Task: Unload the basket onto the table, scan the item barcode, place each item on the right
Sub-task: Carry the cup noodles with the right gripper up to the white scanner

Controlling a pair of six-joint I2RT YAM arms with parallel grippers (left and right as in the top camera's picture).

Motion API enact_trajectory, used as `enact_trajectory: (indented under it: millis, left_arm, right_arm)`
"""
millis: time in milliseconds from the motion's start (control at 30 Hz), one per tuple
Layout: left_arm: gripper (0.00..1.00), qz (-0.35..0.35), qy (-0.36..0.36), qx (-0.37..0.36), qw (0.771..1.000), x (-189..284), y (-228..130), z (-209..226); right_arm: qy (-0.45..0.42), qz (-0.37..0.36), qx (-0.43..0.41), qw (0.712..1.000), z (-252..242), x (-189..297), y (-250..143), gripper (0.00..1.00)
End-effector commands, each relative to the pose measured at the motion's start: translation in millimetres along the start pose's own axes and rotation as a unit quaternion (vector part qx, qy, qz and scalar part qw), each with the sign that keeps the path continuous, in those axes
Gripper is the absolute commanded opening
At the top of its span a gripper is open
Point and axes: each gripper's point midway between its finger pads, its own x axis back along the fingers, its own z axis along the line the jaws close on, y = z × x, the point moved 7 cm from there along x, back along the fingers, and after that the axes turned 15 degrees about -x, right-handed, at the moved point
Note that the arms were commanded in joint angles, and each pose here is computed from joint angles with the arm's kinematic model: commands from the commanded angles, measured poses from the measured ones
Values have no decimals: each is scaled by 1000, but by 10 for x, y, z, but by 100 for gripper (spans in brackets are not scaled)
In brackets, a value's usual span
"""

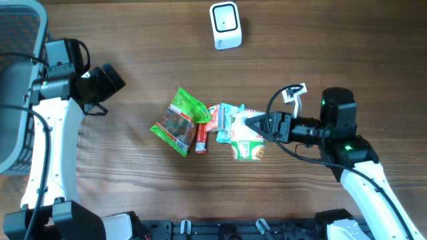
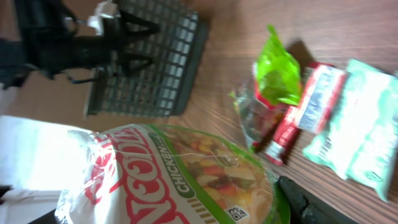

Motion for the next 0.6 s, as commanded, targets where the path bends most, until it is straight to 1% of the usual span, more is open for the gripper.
enact_trajectory:
  millis: [0,167,300,367,433,567]
  left_arm:
    - [100,-7,-3,-2,1000,33,25,4]
    - [100,-7,-3,-2,1000,33,25,4]
    - [100,-7,-3,-2,1000,33,25,4]
    - [100,-7,-3,-2,1000,33,25,4]
    - [100,-7,-3,-2,1000,33,25,4]
    - [100,-7,-3,-2,1000,33,25,4]
  right_arm:
    - [-41,-27,37,998,-50,18,34,67]
    - [-110,-41,44,992,-239,42,18,66]
    - [-112,-41,42,992,-224,39,43,66]
    - [-115,-49,48,991,-86,81,113,66]
    - [-158,-71,62,983,172,215,260,65]
    - [-241,-84,86,963,715,435,641,65]
